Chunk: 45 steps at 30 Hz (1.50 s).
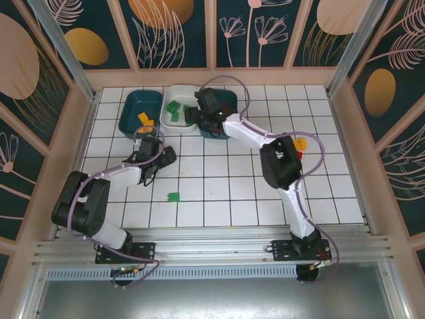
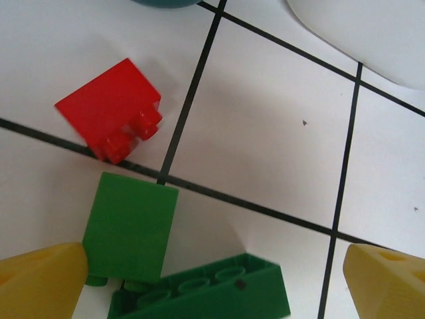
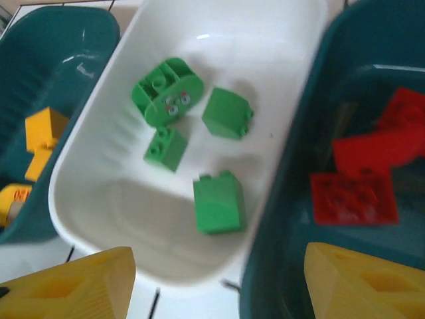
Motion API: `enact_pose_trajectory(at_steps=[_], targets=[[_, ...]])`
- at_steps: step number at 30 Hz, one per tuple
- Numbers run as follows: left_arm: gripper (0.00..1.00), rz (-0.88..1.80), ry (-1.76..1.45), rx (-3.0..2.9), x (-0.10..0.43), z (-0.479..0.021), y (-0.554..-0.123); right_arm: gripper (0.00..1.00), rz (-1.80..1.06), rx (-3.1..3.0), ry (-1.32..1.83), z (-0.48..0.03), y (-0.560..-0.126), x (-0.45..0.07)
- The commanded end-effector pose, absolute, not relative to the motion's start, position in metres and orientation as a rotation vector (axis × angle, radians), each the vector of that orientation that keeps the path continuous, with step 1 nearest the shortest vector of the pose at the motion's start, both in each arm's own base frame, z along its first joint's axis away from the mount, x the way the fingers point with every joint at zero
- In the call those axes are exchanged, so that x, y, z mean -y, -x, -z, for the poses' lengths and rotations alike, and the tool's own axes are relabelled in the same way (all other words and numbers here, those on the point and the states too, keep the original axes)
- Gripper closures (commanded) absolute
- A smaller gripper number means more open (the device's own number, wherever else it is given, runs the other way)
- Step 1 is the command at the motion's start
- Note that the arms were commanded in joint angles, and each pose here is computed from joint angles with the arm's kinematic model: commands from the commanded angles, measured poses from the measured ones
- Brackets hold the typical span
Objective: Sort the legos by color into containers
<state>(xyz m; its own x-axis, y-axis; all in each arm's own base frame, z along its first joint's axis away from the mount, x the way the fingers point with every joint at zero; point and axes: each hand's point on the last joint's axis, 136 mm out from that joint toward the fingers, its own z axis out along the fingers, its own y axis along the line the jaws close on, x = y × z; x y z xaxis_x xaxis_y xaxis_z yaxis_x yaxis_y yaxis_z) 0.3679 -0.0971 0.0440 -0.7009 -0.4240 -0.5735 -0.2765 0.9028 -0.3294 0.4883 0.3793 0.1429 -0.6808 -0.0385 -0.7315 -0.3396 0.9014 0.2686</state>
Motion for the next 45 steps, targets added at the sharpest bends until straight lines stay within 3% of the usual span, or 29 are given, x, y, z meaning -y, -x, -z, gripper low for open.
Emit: enact_pose_trajectory(at_steps=[1,8,18,26,31,38,40,41,45], targets=[[0.02,0.348,0.475,-2.368,0.106,-0.049,-0.379,0.31,-0.509,-2.148,0.226,-0.193,-0.476,-0.361],[0.02,0.638,0.496,-2.381,0.142,-0.052,-0.365,0.31,-0.453,-2.160,0.169,-0.187,-0.455,-0.320],[0.01,0.808,0.379,-2.431,0.203,-0.062,-0.338,0.31,-0.441,-2.161,0.098,-0.186,-0.451,-0.287],[0.02,0.484,0.301,-2.471,0.177,-0.057,-0.354,0.31,-0.424,-2.168,0.072,-0.183,-0.443,-0.270],[0.09,0.349,0.217,-2.534,0.182,-0.041,-0.362,0.31,-0.408,-2.181,0.047,-0.177,-0.437,-0.257],[0.23,0.125,0.143,-2.570,0.173,-0.024,-0.360,0.33,-0.392,-2.191,0.004,-0.172,-0.427,-0.233],[0.32,0.107,0.124,-2.575,0.174,-0.022,-0.361,0.34,-0.388,-2.196,-0.005,-0.170,-0.425,-0.228],[0.39,0.106,0.116,-2.578,0.175,-0.022,-0.362,0.34,-0.385,-2.201,-0.007,-0.169,-0.424,-0.226],[0.86,0.100,0.094,-2.581,0.179,-0.025,-0.366,0.35,-0.374,-2.221,-0.014,-0.169,-0.417,-0.221]])
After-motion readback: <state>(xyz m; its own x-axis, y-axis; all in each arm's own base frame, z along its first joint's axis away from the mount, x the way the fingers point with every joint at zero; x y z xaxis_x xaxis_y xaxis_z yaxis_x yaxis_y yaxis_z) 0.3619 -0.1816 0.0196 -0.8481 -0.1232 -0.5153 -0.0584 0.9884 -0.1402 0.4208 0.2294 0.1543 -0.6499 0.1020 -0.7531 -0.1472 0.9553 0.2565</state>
